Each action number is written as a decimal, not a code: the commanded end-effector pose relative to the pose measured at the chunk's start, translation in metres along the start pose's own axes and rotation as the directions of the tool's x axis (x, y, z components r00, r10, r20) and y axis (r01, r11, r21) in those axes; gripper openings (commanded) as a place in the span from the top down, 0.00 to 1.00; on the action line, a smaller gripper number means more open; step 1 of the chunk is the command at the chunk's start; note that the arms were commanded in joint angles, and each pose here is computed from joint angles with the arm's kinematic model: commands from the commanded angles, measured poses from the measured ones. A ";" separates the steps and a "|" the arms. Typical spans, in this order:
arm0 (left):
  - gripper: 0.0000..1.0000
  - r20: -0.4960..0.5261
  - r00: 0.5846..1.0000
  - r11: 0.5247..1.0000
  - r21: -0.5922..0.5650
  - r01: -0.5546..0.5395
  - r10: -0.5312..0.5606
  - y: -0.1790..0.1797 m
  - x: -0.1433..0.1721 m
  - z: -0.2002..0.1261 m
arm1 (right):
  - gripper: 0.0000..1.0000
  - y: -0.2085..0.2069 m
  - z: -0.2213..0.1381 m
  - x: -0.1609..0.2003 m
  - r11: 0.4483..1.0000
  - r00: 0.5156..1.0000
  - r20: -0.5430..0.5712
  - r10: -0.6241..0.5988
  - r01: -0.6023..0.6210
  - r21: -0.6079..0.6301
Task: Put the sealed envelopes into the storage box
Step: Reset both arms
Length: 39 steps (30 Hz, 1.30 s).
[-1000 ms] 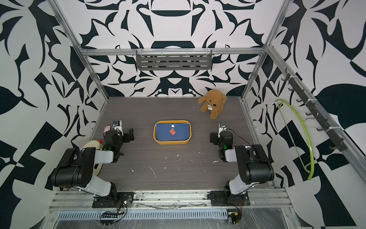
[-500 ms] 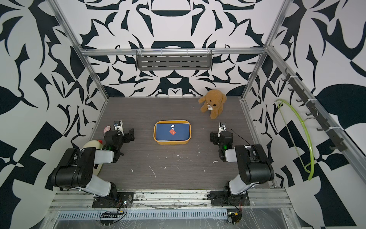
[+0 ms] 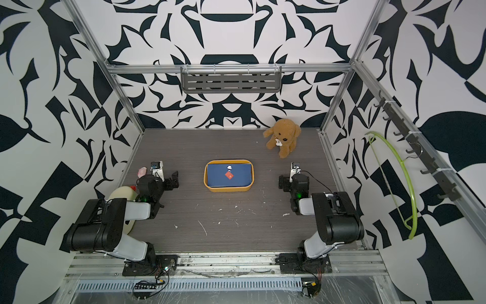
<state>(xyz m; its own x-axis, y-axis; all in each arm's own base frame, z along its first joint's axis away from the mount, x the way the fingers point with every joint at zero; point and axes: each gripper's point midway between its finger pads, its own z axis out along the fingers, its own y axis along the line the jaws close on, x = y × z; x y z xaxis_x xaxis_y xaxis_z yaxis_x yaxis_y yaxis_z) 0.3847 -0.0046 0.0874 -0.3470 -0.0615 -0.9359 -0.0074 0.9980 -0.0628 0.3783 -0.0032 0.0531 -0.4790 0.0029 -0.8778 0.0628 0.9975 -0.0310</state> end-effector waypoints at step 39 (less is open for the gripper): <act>0.01 -0.028 0.999 0.997 0.076 -0.022 0.024 -0.011 -0.003 0.010 | 0.01 0.000 -0.002 -0.023 1.000 0.997 0.074 0.001 0.000 -0.005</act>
<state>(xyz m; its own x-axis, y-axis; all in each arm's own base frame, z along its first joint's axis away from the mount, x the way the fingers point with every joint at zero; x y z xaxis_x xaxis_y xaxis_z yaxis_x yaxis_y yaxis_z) 0.3897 -0.0140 0.0818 -0.3882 -0.0482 -0.9203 0.0567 0.9955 -0.0760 0.3794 -0.0024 0.0547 -0.4727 0.0031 -0.8812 0.0593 0.9978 -0.0282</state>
